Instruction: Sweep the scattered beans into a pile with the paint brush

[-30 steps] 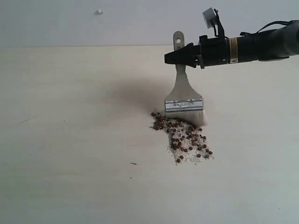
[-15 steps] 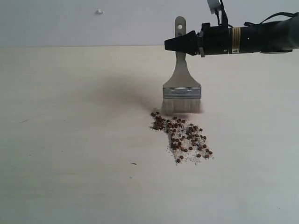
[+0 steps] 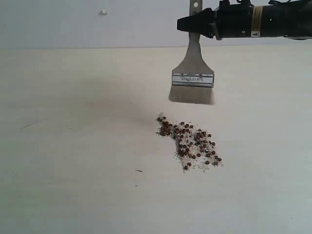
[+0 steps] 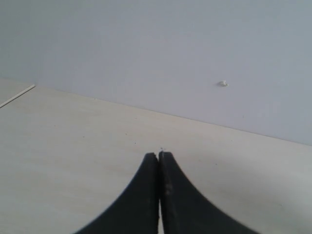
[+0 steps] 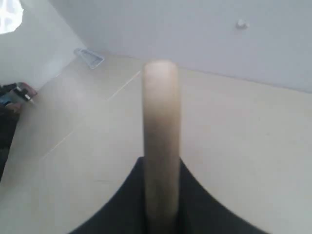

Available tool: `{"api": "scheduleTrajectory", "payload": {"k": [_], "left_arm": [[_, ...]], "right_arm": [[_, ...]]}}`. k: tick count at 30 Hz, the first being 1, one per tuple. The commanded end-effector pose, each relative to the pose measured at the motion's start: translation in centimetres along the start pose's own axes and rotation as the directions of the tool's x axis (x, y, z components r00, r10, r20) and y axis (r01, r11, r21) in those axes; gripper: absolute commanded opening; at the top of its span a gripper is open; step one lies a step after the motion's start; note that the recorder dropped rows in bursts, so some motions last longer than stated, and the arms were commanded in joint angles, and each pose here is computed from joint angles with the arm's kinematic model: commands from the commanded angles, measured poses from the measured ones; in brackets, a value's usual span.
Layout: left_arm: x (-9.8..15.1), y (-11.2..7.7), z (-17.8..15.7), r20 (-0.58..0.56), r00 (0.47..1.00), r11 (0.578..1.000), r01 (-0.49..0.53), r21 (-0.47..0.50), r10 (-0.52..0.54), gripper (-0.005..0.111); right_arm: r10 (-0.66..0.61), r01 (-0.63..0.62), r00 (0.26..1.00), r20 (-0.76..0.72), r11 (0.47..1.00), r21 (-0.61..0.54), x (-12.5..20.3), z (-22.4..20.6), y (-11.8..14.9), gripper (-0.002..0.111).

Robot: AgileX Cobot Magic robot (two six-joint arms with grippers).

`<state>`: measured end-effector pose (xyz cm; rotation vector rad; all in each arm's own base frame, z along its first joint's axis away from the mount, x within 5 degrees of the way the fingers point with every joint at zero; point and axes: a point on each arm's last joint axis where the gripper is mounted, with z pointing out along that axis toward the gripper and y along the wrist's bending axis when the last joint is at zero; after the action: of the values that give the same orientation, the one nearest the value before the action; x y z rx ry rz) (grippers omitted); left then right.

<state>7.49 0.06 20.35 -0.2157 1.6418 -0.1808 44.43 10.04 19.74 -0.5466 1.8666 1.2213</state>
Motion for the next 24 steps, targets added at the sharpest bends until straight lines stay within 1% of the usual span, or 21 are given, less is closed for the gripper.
{"api": "scheduleTrajectory", "payload": {"k": [1, 4, 6, 11, 14, 16, 20, 21, 23, 24], "left_arm": [[-0.1, 0.0, 0.0, 0.008, 1.0, 1.0, 0.003, -0.001, -0.003, 0.0], [-0.1, 0.0, 0.0, 0.008, 1.0, 1.0, 0.003, -0.001, -0.003, 0.0], [-0.1, 0.0, 0.0, 0.008, 1.0, 1.0, 0.003, -0.001, -0.003, 0.0], [-0.1, 0.0, 0.0, 0.008, 1.0, 1.0, 0.003, -0.001, -0.003, 0.0], [-0.1, 0.0, 0.0, 0.008, 1.0, 1.0, 0.003, -0.001, -0.003, 0.0], [-0.1, 0.0, 0.0, 0.008, 1.0, 1.0, 0.003, -0.001, -0.003, 0.0], [-0.1, 0.0, 0.0, 0.008, 1.0, 1.0, 0.003, -0.001, -0.003, 0.0], [-0.1, 0.0, 0.0, 0.008, 1.0, 1.0, 0.003, -0.001, -0.003, 0.0], [-0.1, 0.0, 0.0, 0.008, 1.0, 1.0, 0.003, -0.001, -0.003, 0.0], [-0.1, 0.0, 0.0, 0.008, 1.0, 1.0, 0.003, -0.001, -0.003, 0.0]], "right_arm": [[0.011, -0.022, 0.993, 0.118, 0.996, 0.091, -0.5, -1.6, 1.9, 0.0], [0.016, -0.05, 0.976, 0.215, 0.986, 0.156, 0.8, -2.8, 3.4, 0.0], [0.031, -0.089, 0.958, 0.286, 0.977, 0.194, 2.3, -3.4, 4.5, 0.0], [0.019, -0.181, 0.894, 0.447, 0.929, 0.323, 6.0, -3.6, 7.8, 0.0], [-0.021, -0.224, 0.869, 0.494, 0.874, 0.431, 8.3, -3.0, 9.8, 0.0], [-0.027, -0.268, 0.852, 0.523, 0.836, 0.479, 9.6, -2.2, 10.9, 0.0], [-0.082, -0.297, 0.822, 0.563, 0.782, 0.547, 11.1, -0.7, 13.5, 0.0], [-0.102, -0.311, 0.803, 0.587, 0.769, 0.559, 11.4, -0.4, 14.4, 0.0], [-0.157, -0.354, 0.736, 0.659, 0.741, 0.571, 11.9, -0.2, 16.2, 0.0], [-0.168, -0.388, 0.717, 0.677, 0.711, 0.587, 12.4, -0.2, 17.0, 0.0]]}}
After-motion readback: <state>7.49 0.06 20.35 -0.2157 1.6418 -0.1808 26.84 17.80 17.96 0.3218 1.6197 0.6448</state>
